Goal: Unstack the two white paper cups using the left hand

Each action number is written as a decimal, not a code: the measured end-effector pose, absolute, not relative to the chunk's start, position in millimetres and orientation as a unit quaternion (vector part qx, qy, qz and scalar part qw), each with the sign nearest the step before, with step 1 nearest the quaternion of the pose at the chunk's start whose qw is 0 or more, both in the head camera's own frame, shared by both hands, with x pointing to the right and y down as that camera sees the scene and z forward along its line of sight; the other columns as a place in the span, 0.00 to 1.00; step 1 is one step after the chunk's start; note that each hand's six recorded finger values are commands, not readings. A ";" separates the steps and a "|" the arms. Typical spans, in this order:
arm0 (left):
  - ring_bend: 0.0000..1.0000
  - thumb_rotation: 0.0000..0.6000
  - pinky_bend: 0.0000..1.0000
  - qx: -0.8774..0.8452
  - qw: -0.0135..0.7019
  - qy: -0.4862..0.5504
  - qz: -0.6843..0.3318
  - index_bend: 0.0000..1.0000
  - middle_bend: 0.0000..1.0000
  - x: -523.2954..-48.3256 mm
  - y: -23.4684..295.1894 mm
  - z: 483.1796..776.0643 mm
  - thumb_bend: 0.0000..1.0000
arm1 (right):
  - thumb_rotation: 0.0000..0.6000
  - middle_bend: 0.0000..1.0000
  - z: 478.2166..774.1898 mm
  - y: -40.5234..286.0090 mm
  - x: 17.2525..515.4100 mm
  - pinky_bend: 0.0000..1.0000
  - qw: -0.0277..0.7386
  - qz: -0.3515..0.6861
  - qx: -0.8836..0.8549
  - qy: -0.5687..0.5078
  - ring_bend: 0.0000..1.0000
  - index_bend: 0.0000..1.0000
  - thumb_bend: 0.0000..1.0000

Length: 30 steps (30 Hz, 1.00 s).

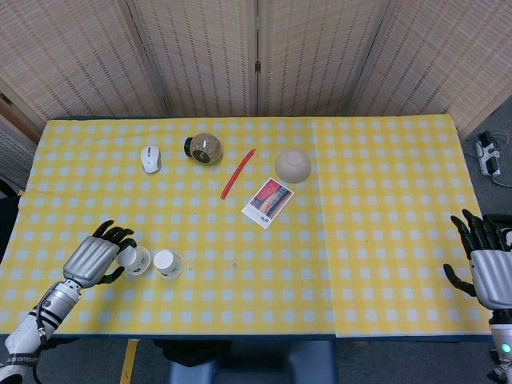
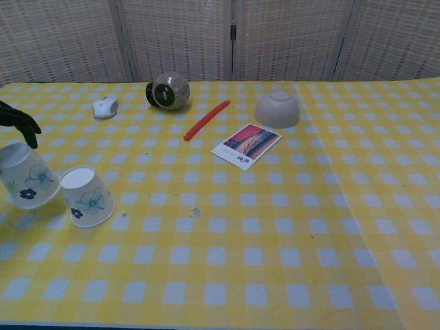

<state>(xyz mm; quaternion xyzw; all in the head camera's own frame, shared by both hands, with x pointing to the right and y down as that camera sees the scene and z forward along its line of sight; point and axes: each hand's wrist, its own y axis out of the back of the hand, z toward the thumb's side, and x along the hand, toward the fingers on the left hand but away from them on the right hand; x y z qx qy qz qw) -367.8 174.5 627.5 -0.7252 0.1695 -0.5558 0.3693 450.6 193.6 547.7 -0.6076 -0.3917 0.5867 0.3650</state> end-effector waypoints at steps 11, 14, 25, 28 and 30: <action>0.17 1.00 0.09 -0.731 0.363 0.161 -0.555 0.37 0.21 -360.9 182.0 651.8 0.51 | 1.00 0.00 547.2 196.4 452.7 0.00 0.362 0.590 -0.605 -0.393 0.00 0.00 0.37; 0.16 1.00 0.09 -0.729 0.364 0.157 -0.558 0.35 0.21 -361.2 183.5 655.5 0.51 | 1.00 0.00 548.1 196.9 453.0 0.00 0.360 0.590 -0.606 -0.393 0.00 0.00 0.37; 0.10 1.00 0.05 -0.725 0.364 0.158 -0.563 0.10 0.15 -361.4 187.6 653.5 0.50 | 1.00 0.00 548.3 196.5 453.6 0.00 0.360 0.590 -0.606 -0.394 0.00 0.00 0.37; 0.09 1.00 0.05 -0.723 0.365 0.168 -0.563 0.09 0.14 -362.7 186.8 648.5 0.50 | 1.00 0.00 548.5 196.6 454.8 0.00 0.358 0.591 -0.605 -0.395 0.00 0.00 0.37; 0.09 1.00 0.05 -0.719 0.364 0.185 -0.563 0.09 0.14 -366.0 183.6 642.4 0.51 | 1.00 0.00 549.6 197.1 455.6 0.00 0.355 0.592 -0.606 -0.395 0.00 0.00 0.37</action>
